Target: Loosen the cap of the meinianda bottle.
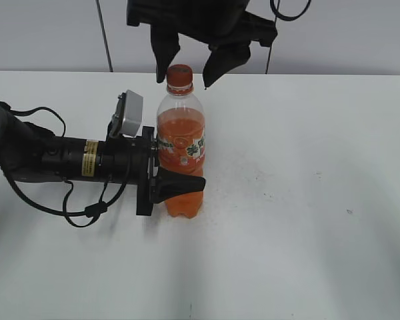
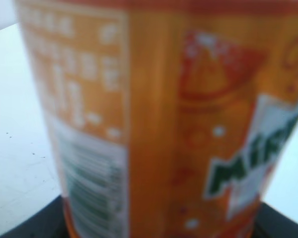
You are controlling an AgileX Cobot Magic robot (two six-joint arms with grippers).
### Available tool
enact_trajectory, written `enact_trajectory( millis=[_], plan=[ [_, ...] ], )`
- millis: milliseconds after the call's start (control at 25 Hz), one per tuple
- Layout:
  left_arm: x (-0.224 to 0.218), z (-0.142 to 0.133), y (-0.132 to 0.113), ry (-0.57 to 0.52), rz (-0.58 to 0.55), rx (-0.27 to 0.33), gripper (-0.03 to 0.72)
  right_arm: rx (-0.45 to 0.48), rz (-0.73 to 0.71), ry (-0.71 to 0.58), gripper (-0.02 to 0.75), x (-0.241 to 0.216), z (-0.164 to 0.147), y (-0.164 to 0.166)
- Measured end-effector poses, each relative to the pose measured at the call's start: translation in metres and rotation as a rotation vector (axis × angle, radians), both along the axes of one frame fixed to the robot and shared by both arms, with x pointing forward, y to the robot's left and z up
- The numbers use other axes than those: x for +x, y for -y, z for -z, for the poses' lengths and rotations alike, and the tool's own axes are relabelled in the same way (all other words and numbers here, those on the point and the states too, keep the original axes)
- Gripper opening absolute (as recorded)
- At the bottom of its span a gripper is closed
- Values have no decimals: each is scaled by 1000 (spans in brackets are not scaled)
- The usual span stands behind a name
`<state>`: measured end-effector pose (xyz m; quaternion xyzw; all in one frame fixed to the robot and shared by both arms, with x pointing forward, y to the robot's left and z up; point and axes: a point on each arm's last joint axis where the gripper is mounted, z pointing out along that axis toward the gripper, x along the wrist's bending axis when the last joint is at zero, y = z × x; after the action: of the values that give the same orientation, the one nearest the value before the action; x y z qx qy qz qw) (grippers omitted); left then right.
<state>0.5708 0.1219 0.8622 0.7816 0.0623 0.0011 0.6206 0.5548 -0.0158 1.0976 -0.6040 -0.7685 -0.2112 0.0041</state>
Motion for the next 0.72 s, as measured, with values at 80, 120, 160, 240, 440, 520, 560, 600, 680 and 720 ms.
enact_trajectory(
  millis=[80,120,160,240,440,520,560,600,680,720],
  plan=[
    [0,0,0,0,-1,-1,398,-17,-9,14,479,-2,1,-2],
    [0,0,0,0,-2,-1,398,-23,-13,17,477,-2,1,-3],
    [0,0,0,0,-2,-1,398,-25,-14,19,472,-2,1,-3],
    [0,0,0,0,-2,-1,398,-27,-15,21,463,-2,1,-3],
    [0,0,0,-1,-3,-1,397,-34,-21,26,426,-2,2,-3],
    [0,0,0,-1,-3,-1,397,-36,-27,29,399,-2,2,-3],
    [0,0,0,-1,-3,-1,397,-36,-29,29,384,-2,2,-3],
    [0,0,0,-1,-3,-1,397,-35,-30,31,372,-2,1,-4],
    [0,0,0,-1,-3,-1,397,-35,-34,31,356,-3,1,-4],
    [0,0,0,-1,-3,-1,397,-35,-37,33,351,-3,1,-4]
  ],
)
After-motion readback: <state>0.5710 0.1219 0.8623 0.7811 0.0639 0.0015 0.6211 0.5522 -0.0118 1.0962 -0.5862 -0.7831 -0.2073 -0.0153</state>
